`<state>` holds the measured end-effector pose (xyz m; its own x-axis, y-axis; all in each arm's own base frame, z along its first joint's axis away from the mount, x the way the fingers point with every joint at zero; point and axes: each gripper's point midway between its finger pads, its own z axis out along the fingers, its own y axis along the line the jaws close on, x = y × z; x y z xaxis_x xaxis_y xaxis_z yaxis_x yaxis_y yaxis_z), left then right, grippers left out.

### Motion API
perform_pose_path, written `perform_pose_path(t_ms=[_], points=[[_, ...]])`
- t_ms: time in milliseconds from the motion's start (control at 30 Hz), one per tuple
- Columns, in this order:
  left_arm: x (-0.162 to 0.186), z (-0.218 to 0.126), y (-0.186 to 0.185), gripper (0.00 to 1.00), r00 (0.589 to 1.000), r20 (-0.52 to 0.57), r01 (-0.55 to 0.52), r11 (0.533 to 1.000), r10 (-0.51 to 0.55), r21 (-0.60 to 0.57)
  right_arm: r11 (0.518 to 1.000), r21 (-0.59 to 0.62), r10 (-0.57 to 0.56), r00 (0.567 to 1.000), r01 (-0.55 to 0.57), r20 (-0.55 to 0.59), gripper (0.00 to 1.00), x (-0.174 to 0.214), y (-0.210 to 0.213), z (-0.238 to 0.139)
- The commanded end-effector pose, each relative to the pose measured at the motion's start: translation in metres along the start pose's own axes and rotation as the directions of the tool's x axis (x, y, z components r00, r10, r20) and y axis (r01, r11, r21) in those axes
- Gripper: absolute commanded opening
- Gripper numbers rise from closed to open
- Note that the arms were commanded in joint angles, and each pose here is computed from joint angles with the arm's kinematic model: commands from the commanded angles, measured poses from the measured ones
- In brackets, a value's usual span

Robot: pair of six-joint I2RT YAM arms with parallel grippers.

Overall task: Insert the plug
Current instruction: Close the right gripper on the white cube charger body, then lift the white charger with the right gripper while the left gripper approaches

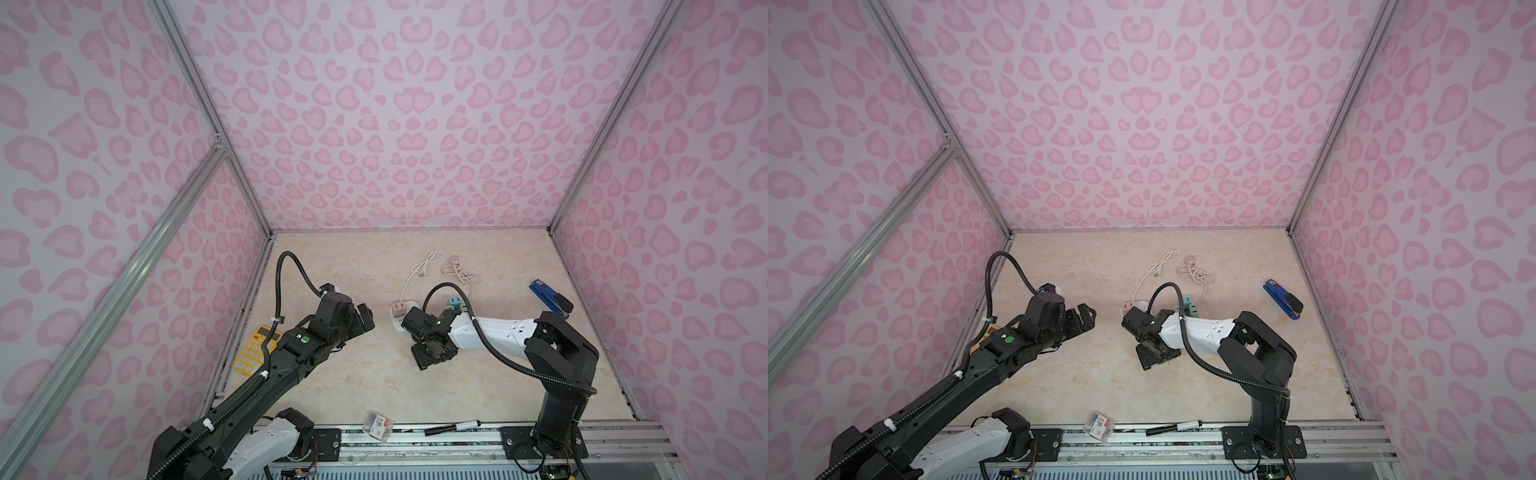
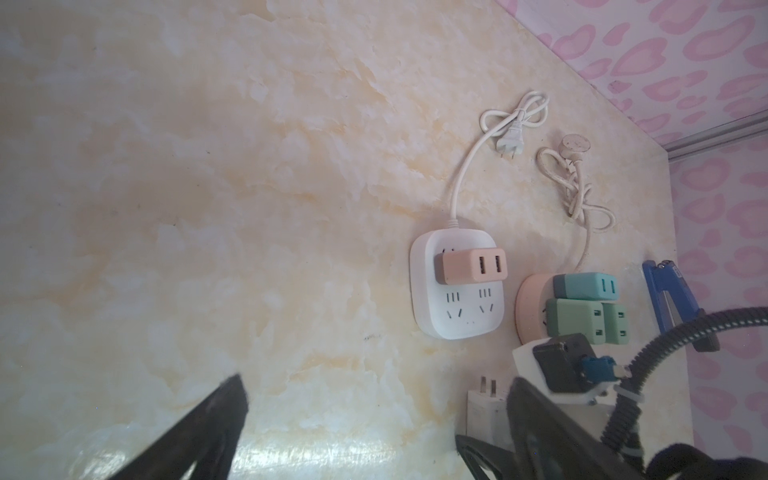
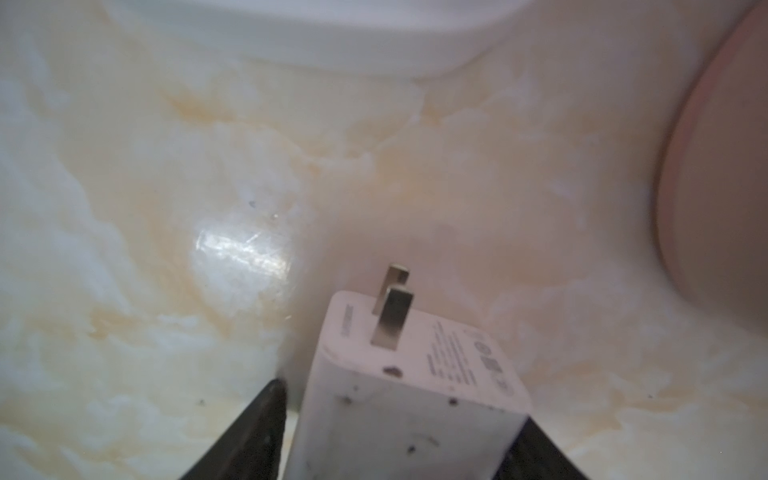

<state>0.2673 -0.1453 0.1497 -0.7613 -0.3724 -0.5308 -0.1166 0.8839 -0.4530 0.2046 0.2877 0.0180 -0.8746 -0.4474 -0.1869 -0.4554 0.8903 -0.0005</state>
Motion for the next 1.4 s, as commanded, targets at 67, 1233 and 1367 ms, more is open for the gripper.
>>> perform_pose_path(t_ms=[67, 1233, 1367], points=[[-0.007, 0.001, -0.006, 1.00, 1.000, 0.021, -0.001, 1.000, 0.000, 0.017, 1.000, 0.012, -0.011, 1.000, 0.012, -0.022, 0.69, 0.004, -0.002, 0.004], [-0.001, -0.003, 0.000, 1.00, 1.000, 0.027, -0.012, 1.000, 0.012, 0.015, 0.887, -0.016, -0.422, 0.825, 0.461, 0.375, 0.00, -0.010, 0.040, -0.036], [0.003, -0.002, 0.001, 0.99, 1.000, 0.016, -0.015, 1.000, 0.015, 0.024, 0.838, -0.006, -0.446, 0.692, 0.545, 0.567, 0.00, -0.013, 0.050, -0.080]])
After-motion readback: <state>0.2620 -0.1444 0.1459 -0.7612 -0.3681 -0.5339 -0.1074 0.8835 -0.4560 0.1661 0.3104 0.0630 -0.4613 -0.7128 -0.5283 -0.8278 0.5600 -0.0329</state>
